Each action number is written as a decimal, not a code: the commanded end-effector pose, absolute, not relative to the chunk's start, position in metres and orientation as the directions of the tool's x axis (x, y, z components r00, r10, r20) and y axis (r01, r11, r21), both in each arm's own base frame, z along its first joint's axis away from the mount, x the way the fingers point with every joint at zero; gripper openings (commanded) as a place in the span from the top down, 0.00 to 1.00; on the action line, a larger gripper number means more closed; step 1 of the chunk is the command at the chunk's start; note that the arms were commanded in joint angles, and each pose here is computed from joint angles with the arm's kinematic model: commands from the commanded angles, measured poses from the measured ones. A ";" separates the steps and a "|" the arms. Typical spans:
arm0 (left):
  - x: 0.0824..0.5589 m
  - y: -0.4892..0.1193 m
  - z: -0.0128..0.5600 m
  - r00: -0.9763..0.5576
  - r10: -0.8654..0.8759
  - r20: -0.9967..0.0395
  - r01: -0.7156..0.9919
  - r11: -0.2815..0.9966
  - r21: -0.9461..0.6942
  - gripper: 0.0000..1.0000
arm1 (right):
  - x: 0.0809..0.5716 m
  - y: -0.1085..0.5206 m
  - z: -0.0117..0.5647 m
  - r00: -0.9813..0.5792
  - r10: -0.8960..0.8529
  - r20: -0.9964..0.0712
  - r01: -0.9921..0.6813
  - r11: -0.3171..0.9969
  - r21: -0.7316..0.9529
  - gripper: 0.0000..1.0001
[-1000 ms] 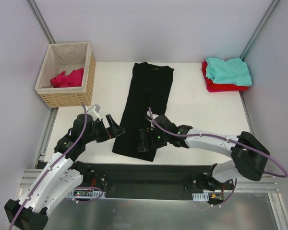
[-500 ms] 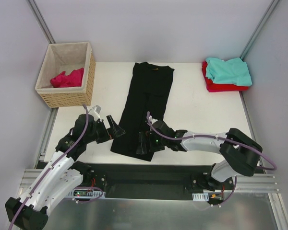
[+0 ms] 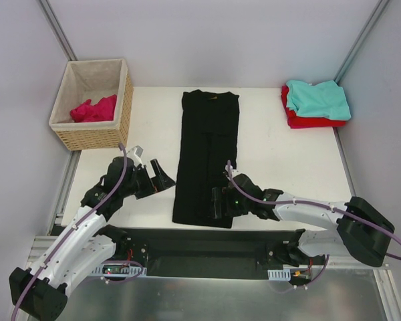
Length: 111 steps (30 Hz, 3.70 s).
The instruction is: Fold and stack the t-shirts
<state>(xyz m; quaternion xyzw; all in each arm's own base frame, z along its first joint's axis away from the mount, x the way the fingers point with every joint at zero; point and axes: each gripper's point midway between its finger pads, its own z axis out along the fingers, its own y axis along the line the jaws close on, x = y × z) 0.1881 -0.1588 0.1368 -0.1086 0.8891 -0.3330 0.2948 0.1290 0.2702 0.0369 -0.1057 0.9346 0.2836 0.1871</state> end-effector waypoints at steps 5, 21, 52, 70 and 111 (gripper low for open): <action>0.191 -0.165 0.137 -0.805 -0.383 -0.452 0.033 0.733 -0.680 0.01 | 0.134 0.230 0.022 -0.914 -0.089 -0.395 -0.250 0.893 0.375 0.04; 0.154 -0.185 0.122 -0.893 -0.299 -0.337 0.077 0.636 -0.768 0.01 | 0.188 0.199 0.106 -0.757 -0.167 -0.632 -0.316 0.940 0.130 0.04; 0.086 -0.190 0.027 -0.963 -0.268 -0.012 -0.143 0.551 -0.822 0.20 | 0.127 0.192 0.028 -0.863 0.008 -0.505 -0.158 0.946 0.284 0.01; 0.092 -0.188 -0.001 -0.956 -0.291 -0.036 -0.155 0.605 -0.781 0.68 | 0.126 0.188 0.025 -0.861 0.017 -0.508 -0.141 0.953 0.270 0.02; 0.110 -0.210 0.001 -0.962 -0.255 -0.096 -0.095 0.642 -0.761 0.94 | 0.097 0.209 0.004 -0.919 0.137 -0.369 -0.034 0.907 0.420 0.25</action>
